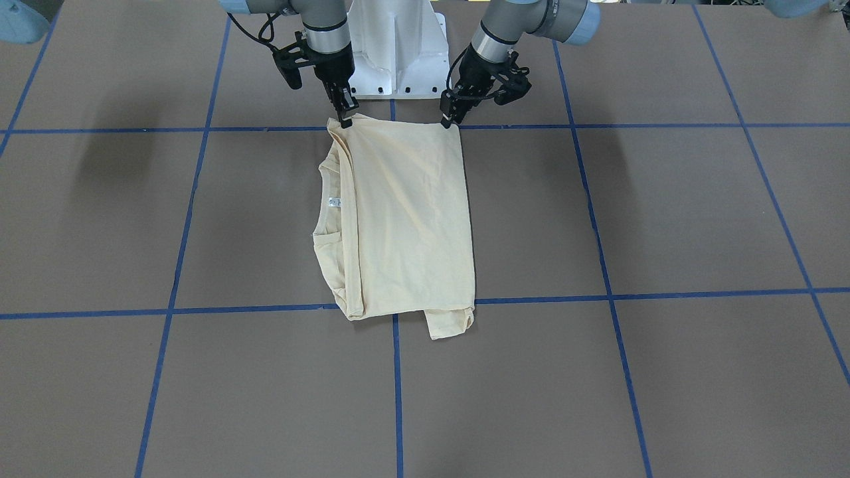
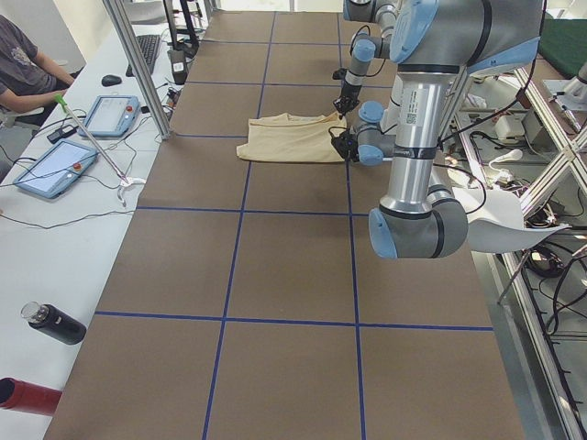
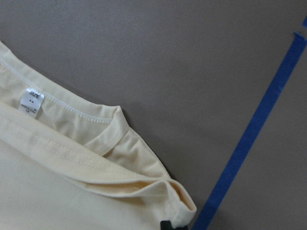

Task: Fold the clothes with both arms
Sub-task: 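Lower the left gripper to the other near corner of the folded shirt, then grasp both near corners and fold them away from the robot over the shirt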

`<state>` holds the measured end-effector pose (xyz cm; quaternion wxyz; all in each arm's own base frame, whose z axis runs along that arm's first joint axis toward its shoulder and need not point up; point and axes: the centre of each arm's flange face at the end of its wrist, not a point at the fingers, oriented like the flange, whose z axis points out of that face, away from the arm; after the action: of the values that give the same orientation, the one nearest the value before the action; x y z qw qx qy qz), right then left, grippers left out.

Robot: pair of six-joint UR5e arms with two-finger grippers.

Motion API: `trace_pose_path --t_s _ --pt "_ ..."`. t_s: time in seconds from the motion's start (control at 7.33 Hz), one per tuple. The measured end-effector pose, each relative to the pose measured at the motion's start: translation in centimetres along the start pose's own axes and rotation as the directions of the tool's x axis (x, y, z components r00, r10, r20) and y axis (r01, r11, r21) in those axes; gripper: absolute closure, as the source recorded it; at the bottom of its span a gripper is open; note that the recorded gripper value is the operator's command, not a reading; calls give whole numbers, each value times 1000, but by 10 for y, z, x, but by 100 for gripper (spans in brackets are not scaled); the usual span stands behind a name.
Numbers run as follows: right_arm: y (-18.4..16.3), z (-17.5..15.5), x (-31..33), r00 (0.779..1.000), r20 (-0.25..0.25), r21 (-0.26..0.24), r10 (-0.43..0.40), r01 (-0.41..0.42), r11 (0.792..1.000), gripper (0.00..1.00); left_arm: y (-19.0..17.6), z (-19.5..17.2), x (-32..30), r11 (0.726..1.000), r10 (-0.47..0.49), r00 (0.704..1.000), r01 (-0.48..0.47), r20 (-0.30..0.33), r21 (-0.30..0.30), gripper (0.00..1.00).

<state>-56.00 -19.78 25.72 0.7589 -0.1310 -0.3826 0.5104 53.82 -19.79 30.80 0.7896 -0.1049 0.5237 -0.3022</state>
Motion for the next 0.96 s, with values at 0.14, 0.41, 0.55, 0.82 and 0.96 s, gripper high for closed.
trace_pose_path --t_s 0.14,0.41,0.55,0.82,0.96 --pt "-1 1 0 1000 -4 6 -1 1 1000 100 -2 2 0 1000 3 1000 -3 2 6 60" --pt "-3 -4 0 1000 -16 27 -4 4 1000 100 -7 3 1 1000 5 1000 -5 1 14 100" --pt "-4 -8 0 1000 -17 28 -5 5 1000 100 -7 3 1 1000 4 1000 -4 2 16 100" --pt "-4 -11 1 1000 -19 28 -8 8 1000 100 -7 3 1 1000 1 1000 -1 2 15 100" --pt "-3 -11 1 1000 -19 28 -8 9 1000 100 -6 0 3 1000 0 1000 1 -4 11 100"
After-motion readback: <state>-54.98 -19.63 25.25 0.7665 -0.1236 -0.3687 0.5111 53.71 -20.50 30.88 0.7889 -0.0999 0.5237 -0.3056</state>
